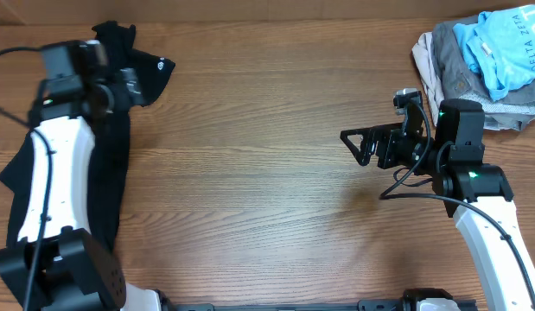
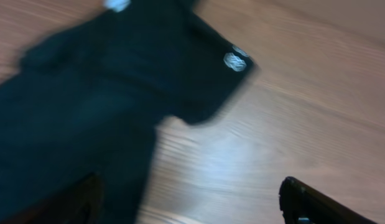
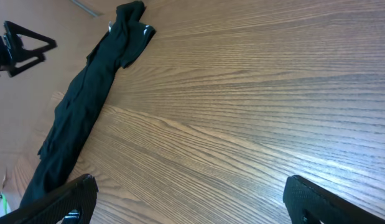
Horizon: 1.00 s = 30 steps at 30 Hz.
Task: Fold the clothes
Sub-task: 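Move the left gripper to the top of the black garment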
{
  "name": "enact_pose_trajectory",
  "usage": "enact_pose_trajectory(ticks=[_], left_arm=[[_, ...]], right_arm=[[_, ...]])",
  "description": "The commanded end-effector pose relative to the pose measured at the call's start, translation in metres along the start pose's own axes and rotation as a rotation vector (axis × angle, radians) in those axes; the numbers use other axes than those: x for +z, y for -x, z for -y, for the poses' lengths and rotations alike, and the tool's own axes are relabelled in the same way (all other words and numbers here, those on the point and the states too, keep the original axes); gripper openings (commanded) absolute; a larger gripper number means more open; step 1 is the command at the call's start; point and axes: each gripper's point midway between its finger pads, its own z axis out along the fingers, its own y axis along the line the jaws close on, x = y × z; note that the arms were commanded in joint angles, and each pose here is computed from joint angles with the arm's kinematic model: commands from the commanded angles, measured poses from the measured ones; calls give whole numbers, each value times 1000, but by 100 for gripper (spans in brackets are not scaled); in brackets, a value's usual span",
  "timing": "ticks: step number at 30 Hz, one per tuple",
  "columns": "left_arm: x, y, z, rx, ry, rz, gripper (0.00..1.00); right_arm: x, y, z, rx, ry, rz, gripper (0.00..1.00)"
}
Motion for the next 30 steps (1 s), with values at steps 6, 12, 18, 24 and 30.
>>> enact_pose_trajectory(ticks=[6, 12, 18, 24, 30], left_arm=[[-4, 41, -74, -96, 248, 158, 92], [11, 50, -90, -103, 315, 198, 92], [46, 45, -100, -125, 286, 183, 96], [68, 37, -108, -123, 305, 158, 95], [97, 22, -115, -127, 312, 121, 96]], right_arm=[[-4, 5, -4, -17, -8, 0, 100], [-3, -1, 4, -14, -50, -22, 100], [3, -8, 12, 12, -65, -56, 100], [12, -14, 20, 39, -68, -90, 100], [20, -22, 28, 68, -73, -128, 100]])
